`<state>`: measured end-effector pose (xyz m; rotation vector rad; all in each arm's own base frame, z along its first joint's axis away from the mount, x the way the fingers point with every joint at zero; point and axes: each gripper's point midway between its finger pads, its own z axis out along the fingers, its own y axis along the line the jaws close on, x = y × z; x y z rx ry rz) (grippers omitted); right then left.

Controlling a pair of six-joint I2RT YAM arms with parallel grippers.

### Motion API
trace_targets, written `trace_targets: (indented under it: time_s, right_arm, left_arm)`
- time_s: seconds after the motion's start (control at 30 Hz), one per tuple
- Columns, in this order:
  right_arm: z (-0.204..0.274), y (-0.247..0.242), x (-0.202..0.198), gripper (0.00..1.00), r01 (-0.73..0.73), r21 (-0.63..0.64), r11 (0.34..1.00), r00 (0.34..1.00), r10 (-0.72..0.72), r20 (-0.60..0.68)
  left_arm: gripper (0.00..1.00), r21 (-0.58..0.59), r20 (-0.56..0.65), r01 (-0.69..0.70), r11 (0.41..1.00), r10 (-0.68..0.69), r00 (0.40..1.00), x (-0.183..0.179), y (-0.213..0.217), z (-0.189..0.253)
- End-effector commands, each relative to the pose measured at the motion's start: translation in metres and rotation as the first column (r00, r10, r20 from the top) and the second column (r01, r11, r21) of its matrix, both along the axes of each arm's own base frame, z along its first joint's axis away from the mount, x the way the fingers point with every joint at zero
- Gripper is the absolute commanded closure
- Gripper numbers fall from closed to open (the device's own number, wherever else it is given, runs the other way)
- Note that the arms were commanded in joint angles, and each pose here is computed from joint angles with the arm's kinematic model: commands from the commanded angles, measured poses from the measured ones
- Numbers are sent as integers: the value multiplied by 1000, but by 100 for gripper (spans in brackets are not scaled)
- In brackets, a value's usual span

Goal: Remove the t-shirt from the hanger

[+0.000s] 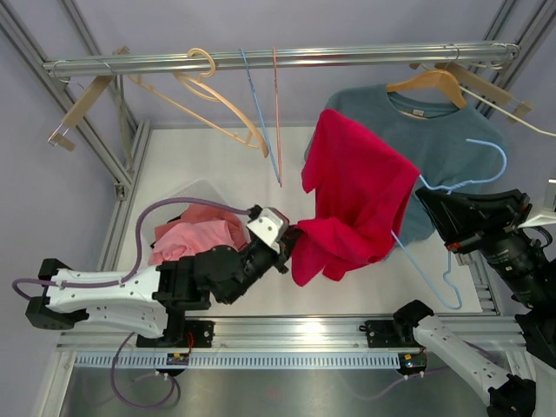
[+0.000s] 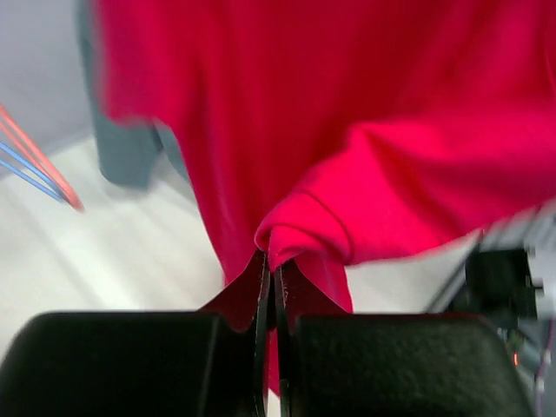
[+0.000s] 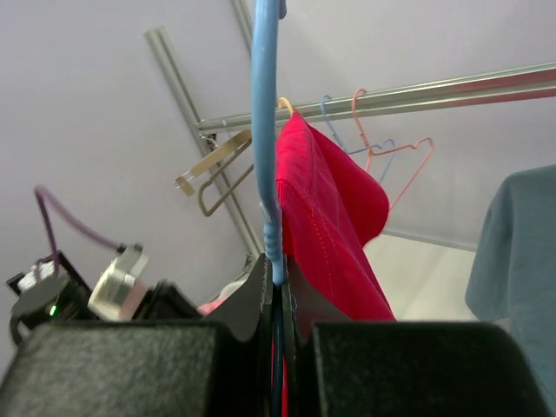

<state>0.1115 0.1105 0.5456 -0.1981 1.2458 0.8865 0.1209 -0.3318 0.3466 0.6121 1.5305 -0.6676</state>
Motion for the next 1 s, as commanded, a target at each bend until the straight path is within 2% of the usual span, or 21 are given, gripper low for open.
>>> trace_targets:
  time_s: [0.0, 0.1, 0.13, 0.17, 0.2, 0.3, 0.33, 0.5, 0.53, 0.6, 0.63, 0.67, 0.7, 0.87, 0.97]
  right_arm:
    - [-8, 14, -22, 100, -133, -15, 991, 991, 132, -19]
    - [-8, 18, -44, 100, -220, -11, 976, 976, 220, -8]
    - [-8, 18, -48, 100, -228, -7, 974, 974, 228, -8]
    - [-8, 17, -50, 100, -232, -4, 973, 973, 232, -7]
    - [-7, 16, -53, 100, -237, 0, 971, 971, 237, 0]
    - [-5, 22, -63, 100, -300, 2, 954, 954, 300, 8]
    - [-4, 24, -66, 100, -319, 9, 948, 948, 319, 5]
    - [-1, 31, -84, 100, -412, 12, 911, 911, 411, 35]
    - [0, 31, -87, 100, -423, 17, 906, 906, 422, 39]
    - [0, 31, -89, 100, -428, 17, 904, 903, 427, 42]
    - [-1, 30, -89, 100, -424, 15, 906, 905, 423, 43]
    - [-1, 28, -88, 100, -414, 17, 910, 910, 413, 40]
    - [-2, 27, -88, 100, -405, 18, 914, 914, 404, 40]
    - [-10, 17, -78, 100, -318, 21, 948, 948, 318, 24]
    - [-22, 7, -67, 100, -230, 15, 973, 973, 230, 7]
  left_arm:
    - [100, -207, 89, -30, 978, 49, 995, 18, 7, 77]
    - [98, -257, 146, 9, 966, 30, 989, 21, 1, 102]
    - [90, -287, 163, 9, 958, 39, 986, 25, 0, 110]
    - [77, -299, 172, 13, 954, 40, 984, 27, -2, 112]
    - [43, -307, 190, 49, 951, 11, 982, 25, -8, 114]
    - [16, -284, 187, -12, 959, 67, 980, 45, -16, 111]
    - [16, -269, 192, -34, 962, 88, 977, 54, -17, 108]
    - [19, -236, 200, -43, 971, 92, 976, 73, -33, 99]
    - [31, -230, 210, -35, 973, 84, 974, 75, -36, 104]
    - [49, -211, 222, 10, 977, 38, 974, 71, -45, 103]
    - [62, -216, 223, 26, 976, 23, 975, 68, -47, 104]
    - [96, -221, 220, 30, 975, 20, 975, 68, -46, 105]
    - [100, -230, 216, 33, 973, 18, 976, 66, -42, 108]
    - [100, -248, 179, 47, 968, -2, 984, 55, -19, 116]
    - [100, -242, 154, 14, 970, 25, 988, 49, 22, 142]
